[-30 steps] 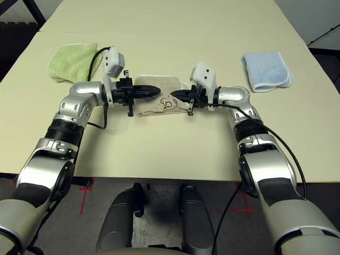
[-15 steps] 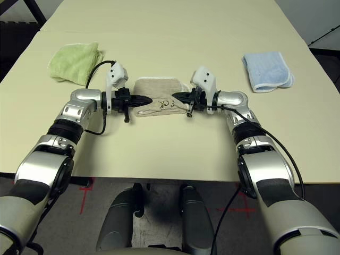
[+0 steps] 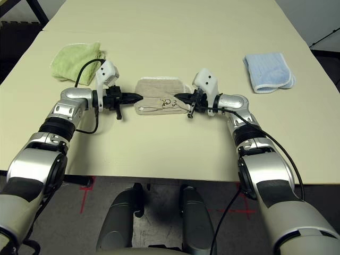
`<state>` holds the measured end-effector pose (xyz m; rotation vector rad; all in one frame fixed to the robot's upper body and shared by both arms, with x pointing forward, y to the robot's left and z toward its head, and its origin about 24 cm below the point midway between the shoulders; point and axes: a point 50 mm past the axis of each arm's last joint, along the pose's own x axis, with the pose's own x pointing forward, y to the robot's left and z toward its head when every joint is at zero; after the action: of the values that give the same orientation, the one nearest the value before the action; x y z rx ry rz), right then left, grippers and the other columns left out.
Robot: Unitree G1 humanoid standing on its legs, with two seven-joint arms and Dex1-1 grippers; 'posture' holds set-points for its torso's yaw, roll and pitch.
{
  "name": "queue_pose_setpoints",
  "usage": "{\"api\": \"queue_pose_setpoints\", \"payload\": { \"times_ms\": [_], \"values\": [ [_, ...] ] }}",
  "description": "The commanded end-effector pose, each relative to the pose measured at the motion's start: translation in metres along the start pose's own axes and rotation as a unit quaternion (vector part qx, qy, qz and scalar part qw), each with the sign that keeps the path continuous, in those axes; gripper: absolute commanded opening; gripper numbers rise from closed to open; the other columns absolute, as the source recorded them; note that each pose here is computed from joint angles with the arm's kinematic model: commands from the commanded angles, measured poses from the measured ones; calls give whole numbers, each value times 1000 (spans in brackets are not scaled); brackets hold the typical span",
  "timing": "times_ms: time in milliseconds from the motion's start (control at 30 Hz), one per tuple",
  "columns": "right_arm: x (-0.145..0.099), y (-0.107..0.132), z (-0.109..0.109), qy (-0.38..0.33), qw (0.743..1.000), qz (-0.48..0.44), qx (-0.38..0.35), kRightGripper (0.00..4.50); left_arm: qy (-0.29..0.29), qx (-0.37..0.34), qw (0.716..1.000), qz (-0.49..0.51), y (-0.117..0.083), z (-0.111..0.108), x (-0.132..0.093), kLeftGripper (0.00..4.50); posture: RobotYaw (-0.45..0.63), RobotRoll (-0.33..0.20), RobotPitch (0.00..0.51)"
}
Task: Fold the towel and set it aside.
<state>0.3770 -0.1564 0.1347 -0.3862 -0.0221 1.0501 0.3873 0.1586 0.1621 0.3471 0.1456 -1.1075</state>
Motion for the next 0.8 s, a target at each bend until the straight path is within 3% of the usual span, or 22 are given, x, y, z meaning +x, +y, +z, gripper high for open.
{"api": "queue_pose_setpoints", "payload": {
  "times_ms": [33, 467, 633, 800],
  "values": [
    [-4, 14, -22, 32, 998, 20, 47, 0, 6, -1, 1000, 3, 0, -2, 4, 43, -54, 0, 218],
    [-15, 25, -12, 36, 997, 44, 57, 0, 14, 9, 1000, 9, 5, -1, -4, 43, -54, 0, 216],
    [-16, 9, -3, 26, 999, -6, 29, 0, -8, 21, 1000, -15, 5, 8, -8, 43, -55, 0, 216],
    [-17, -16, 23, -28, 998, -64, 1, 0, -57, 42, 997, -36, 6, 32, -22, 43, -55, 0, 219]
  ]
}}
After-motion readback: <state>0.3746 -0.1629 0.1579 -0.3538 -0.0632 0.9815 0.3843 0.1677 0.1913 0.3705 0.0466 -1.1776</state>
